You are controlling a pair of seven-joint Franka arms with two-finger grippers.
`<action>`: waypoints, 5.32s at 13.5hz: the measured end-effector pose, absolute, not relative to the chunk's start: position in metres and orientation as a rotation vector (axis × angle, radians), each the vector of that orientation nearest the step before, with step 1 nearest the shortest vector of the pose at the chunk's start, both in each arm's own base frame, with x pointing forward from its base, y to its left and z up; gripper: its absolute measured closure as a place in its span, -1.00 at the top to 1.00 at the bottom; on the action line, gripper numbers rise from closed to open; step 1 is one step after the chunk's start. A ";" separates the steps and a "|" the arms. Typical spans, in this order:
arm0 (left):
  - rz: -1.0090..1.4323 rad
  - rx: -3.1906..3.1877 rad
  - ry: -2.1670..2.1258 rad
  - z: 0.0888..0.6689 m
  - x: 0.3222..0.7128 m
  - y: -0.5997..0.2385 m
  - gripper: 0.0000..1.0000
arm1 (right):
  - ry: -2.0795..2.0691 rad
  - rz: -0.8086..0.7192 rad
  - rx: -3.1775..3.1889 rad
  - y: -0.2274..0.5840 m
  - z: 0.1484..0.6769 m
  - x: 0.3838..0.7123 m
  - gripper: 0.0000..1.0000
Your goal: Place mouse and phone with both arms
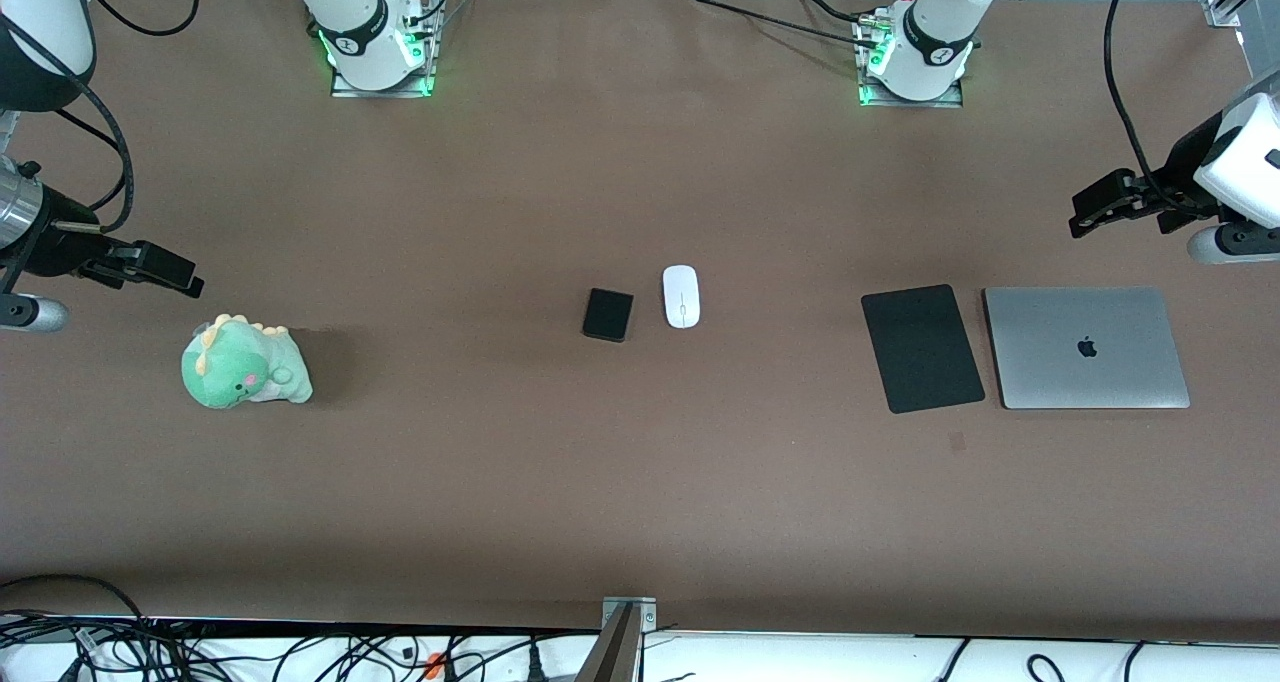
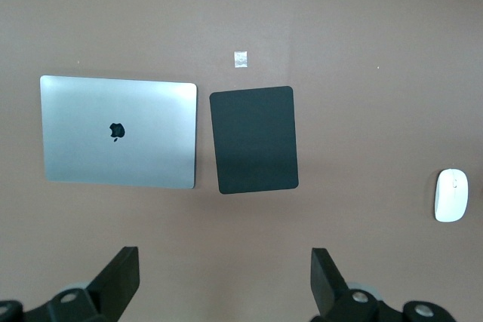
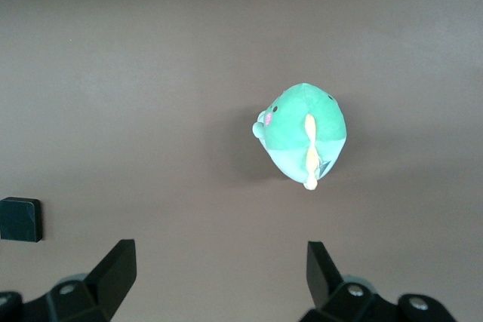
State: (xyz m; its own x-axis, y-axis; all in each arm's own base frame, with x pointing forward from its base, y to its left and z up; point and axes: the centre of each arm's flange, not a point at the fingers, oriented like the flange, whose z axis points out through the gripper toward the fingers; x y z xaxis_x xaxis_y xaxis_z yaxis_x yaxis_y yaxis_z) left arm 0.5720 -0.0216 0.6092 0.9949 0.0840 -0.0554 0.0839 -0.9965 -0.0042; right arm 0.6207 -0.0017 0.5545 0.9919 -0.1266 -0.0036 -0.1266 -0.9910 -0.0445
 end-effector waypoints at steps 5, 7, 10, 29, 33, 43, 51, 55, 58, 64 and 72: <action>0.082 -3.136 -0.138 0.610 0.572 -0.019 1.00 | 0.193 0.053 -3.092 -0.001 0.552 0.617 1.00; 0.078 -3.135 -0.154 0.611 0.572 -0.014 1.00 | 0.181 0.058 -3.093 0.004 0.551 0.617 1.00; 0.076 -3.134 -0.190 0.612 0.572 0.000 1.00 | 0.155 0.084 -3.099 0.013 0.550 0.615 1.00; 0.057 -3.134 -0.218 0.627 0.562 0.010 1.00 | 0.151 0.099 -3.104 0.014 0.549 0.613 1.00; 0.055 -3.138 -0.162 0.629 0.560 -0.010 1.00 | 0.151 0.099 -3.104 0.014 0.550 0.613 1.00; 0.132 -3.139 -0.033 0.611 0.563 -0.057 1.00 | 0.145 0.106 -3.105 0.019 0.549 0.613 1.00; 0.304 -3.113 0.017 0.498 0.570 -0.245 1.00 | 0.118 0.152 -3.108 0.031 0.534 0.615 1.00; 0.337 -3.091 -0.064 0.431 0.553 -0.334 1.00 | 0.102 0.172 -3.110 0.039 0.527 0.616 1.00; 0.326 -3.094 -0.142 0.367 0.535 -0.384 1.00 | 0.102 0.175 -3.112 0.038 0.526 0.616 1.00; 0.334 -3.098 -0.223 0.266 0.505 -0.430 1.00 | 0.102 0.235 -3.114 0.038 0.523 0.612 1.00; 0.263 -3.104 -0.250 0.194 0.491 -0.454 1.00 | 0.101 0.242 -3.115 0.037 0.522 0.611 1.00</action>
State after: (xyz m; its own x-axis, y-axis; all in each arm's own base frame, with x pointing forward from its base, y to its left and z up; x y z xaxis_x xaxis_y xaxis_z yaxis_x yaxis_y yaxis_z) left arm 0.4909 -0.4539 0.1937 0.9731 0.1600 -0.1656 0.1573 -0.9871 -0.0295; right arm 0.6111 0.0374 0.5224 0.9859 -0.0632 -0.1546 -0.0656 -0.9978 -0.0105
